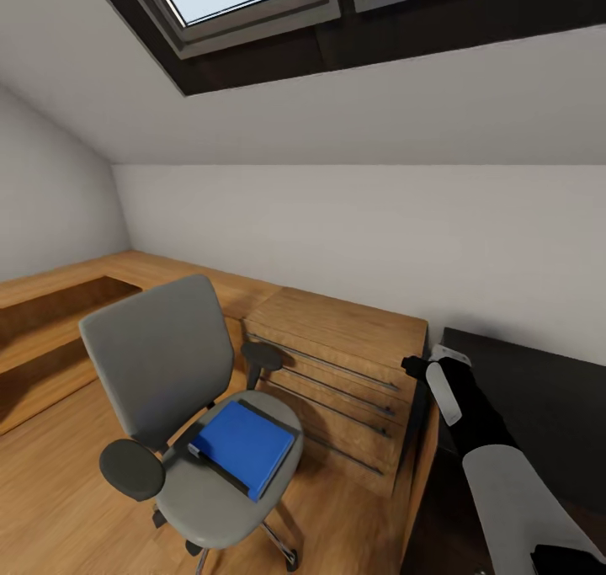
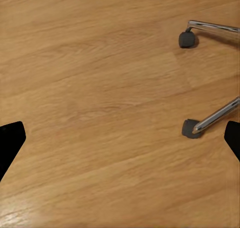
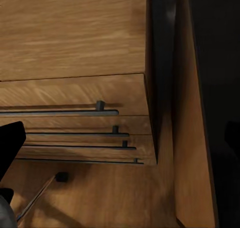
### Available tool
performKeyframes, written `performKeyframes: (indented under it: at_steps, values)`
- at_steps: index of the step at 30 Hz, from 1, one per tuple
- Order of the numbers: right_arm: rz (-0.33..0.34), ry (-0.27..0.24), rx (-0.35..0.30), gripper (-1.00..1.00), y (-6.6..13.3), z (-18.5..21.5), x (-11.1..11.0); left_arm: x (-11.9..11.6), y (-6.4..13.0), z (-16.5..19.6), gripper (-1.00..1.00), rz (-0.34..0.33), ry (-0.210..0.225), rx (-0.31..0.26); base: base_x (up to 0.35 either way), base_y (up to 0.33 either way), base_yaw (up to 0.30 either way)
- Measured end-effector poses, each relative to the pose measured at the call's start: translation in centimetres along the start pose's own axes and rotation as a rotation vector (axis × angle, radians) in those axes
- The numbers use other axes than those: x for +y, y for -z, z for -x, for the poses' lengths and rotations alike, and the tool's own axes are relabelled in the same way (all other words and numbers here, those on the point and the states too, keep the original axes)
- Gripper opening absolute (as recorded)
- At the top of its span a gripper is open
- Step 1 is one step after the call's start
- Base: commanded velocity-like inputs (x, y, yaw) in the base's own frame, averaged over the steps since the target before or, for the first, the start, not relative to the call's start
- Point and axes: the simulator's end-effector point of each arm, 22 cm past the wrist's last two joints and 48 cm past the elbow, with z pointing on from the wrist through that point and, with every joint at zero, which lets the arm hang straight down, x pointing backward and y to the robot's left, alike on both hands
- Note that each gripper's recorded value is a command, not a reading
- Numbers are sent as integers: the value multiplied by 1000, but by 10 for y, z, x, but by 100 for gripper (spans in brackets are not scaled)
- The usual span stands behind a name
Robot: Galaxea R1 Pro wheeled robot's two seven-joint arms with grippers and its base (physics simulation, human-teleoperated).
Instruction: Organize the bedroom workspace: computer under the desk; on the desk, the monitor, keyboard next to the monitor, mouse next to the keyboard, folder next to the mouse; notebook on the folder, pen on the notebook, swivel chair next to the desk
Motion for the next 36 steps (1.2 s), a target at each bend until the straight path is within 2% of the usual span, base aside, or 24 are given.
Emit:
performKeyframes:
  at_steps: [5,7,10,17,32,36]
  values:
    - [3,0,4,100,0,-3,3,-1,0,-1,100,-5,-4,3,0,0,116]
    - [12,23,8,100,0,-8,13,1,2,-5,100,-5,-14,11,0,0,246]
    - [13,46,8,100,0,-11,17,2,2,-6,100,-4,-17,14,0,0,247]
    - [10,61,15,100,-2,-17,17,3,2,-8,100,-2,-20,18,0,0,232]
    - [6,66,28,100,-4,-28,13,3,2,-8,100,-2,-21,20,0,0,18]
    - [8,65,28,100,-4,-29,14,3,2,-9,100,-2,-21,21,0,0,155]
